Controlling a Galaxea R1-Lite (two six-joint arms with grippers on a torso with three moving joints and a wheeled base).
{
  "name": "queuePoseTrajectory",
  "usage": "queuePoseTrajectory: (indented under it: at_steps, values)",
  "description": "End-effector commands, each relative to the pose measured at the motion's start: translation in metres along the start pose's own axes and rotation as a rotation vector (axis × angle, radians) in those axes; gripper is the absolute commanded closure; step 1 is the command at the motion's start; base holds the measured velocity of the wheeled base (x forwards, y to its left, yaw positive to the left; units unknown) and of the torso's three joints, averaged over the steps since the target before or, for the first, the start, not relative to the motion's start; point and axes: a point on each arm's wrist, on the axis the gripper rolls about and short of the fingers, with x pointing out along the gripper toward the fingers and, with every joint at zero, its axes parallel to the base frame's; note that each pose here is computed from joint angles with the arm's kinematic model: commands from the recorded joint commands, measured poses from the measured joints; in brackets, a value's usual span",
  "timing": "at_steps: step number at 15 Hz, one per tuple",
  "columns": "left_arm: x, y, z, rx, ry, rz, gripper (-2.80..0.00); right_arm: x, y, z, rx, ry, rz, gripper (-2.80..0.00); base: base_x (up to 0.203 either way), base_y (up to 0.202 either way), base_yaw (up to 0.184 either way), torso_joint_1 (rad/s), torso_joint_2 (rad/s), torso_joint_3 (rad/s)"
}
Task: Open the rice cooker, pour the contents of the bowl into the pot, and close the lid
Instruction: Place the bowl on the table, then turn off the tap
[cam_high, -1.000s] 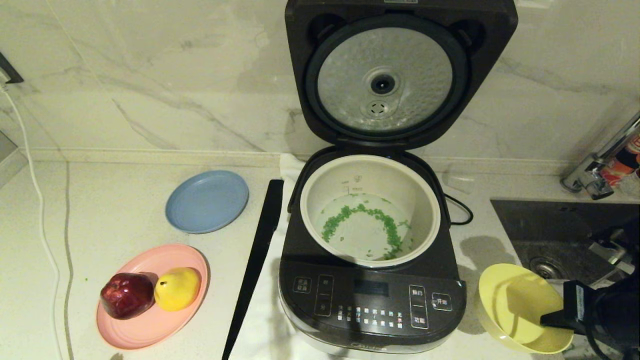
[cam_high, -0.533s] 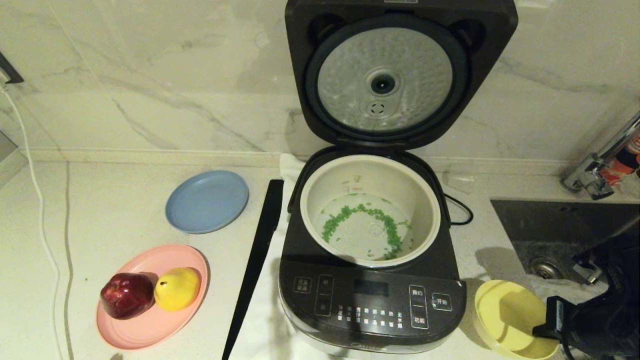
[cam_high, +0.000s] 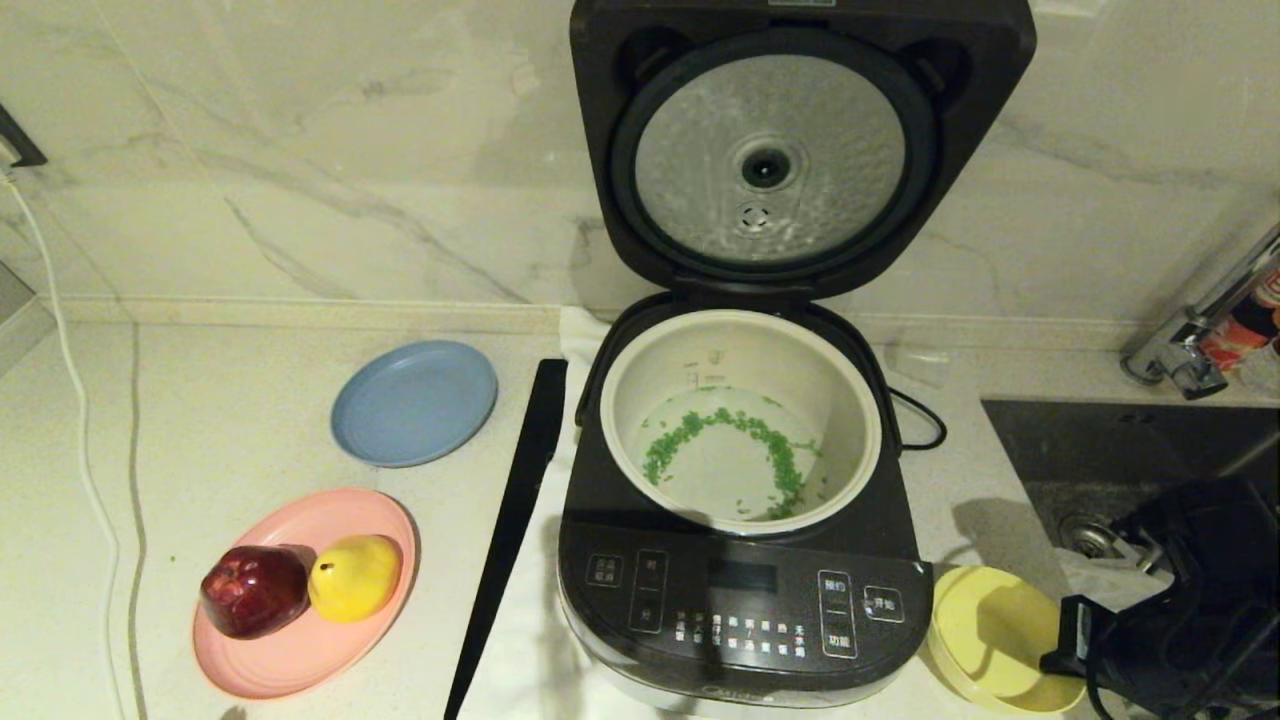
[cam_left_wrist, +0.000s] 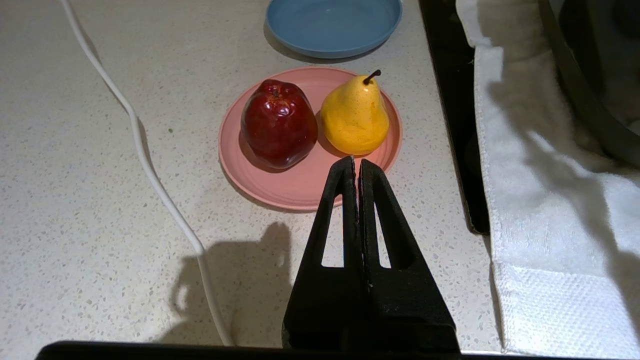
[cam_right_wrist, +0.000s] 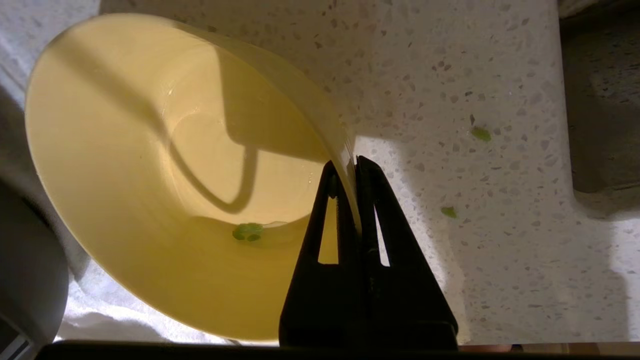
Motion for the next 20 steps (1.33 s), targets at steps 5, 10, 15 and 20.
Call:
queuePoseTrajectory:
  at_steps: [5,10,15,20]
  values:
    - [0.001,0.000,-0.002,0.000,0.007,-0.001,0.00,-0.009,0.001,0.000,0.006,-0.032,0.020,-2.80,0.000,0.000,0.000,0.000,0.00,0.000]
    - [0.001,0.000,-0.003,0.000,0.008,-0.001,0.00,-0.066,0.005,-0.006,-0.016,-0.193,0.120,-2.80,0.000,0.000,0.000,0.000,0.00,0.000]
    - [0.001,0.000,-0.003,0.000,0.008,-0.001,0.00,-0.116,-0.009,0.008,0.094,-0.352,0.035,0.00,0.000,0.000,0.000,0.000,0.00,0.000]
    - [0.001,0.000,-0.003,0.000,0.008,-0.001,0.00,-0.121,-0.030,0.031,0.218,-0.506,-0.148,0.00,0.000,0.000,0.000,0.000,0.00,0.000]
